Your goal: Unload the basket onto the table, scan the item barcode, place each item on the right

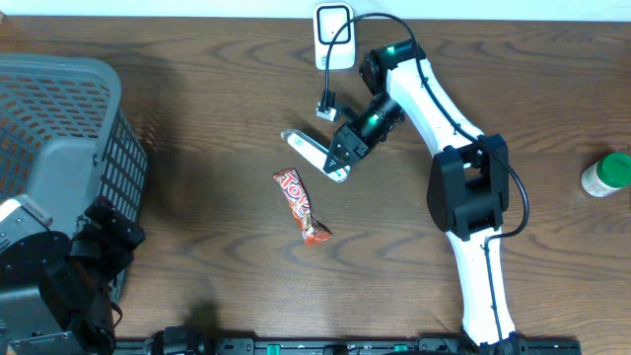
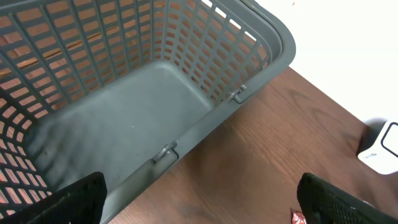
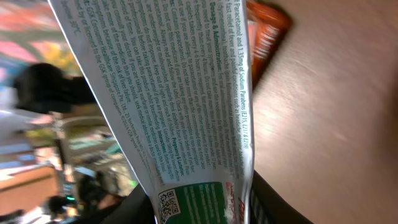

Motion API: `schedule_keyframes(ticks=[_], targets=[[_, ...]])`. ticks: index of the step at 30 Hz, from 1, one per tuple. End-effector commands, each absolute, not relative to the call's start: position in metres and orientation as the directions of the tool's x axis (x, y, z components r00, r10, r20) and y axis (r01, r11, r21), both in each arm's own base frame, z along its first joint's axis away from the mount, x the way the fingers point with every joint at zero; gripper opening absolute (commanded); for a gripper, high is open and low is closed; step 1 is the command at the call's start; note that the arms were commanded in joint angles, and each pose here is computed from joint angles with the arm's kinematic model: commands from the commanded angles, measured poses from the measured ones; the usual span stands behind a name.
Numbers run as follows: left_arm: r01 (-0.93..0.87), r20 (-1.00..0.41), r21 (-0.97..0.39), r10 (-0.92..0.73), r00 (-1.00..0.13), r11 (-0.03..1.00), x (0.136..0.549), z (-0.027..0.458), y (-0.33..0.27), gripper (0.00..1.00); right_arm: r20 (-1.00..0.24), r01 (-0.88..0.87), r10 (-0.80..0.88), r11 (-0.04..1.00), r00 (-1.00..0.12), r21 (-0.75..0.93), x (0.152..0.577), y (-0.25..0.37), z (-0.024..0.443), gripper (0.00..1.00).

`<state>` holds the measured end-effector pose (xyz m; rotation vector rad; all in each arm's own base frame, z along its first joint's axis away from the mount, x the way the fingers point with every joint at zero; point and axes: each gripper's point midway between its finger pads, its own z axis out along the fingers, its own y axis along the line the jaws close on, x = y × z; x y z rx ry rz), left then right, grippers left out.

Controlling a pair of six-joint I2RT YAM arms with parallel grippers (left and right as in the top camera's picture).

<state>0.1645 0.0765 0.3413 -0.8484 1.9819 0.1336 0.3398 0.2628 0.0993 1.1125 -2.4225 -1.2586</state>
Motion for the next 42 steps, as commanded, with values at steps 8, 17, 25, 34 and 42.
schedule_keyframes(ticks=[8, 17, 25, 34, 42], targets=[[-0.623, -0.806, -0.228, -0.504, -0.311, 0.748, 0.163, 0.342, 0.079, 0.98, -0.244, -0.484, -0.63, 0.24, -0.737, 0.842, 0.338, 0.284, 0.133, 0.3], [-0.623, -0.806, -0.228, -0.504, -0.311, 0.748, 0.163, 0.342, 0.079, 0.98, -0.219, -0.57, -0.603, 0.485, -0.767, 0.663, 0.388, 0.274, 0.089, 0.24], [-0.623, -0.806, -0.228, -0.504, -0.311, 0.748, 0.163, 0.342, 0.079, 0.98, -0.324, -0.622, -0.542, 0.746, -0.775, 0.239, 0.48, 0.24, 0.058, 0.3], [-0.623, -0.806, -0.228, -0.504, -0.311, 0.748, 0.163, 0.342, 0.079, 0.98, -0.467, -0.515, -0.532, 0.839, -0.707, -0.176, 0.561, 0.2, 0.073, 0.31], [-0.623, -0.806, -0.228, -0.504, -0.311, 0.748, 0.163, 0.342, 0.079, 0.98, -0.599, -0.445, -0.561, 0.825, -0.571, -0.347, 0.609, 0.197, 0.107, 0.22]])
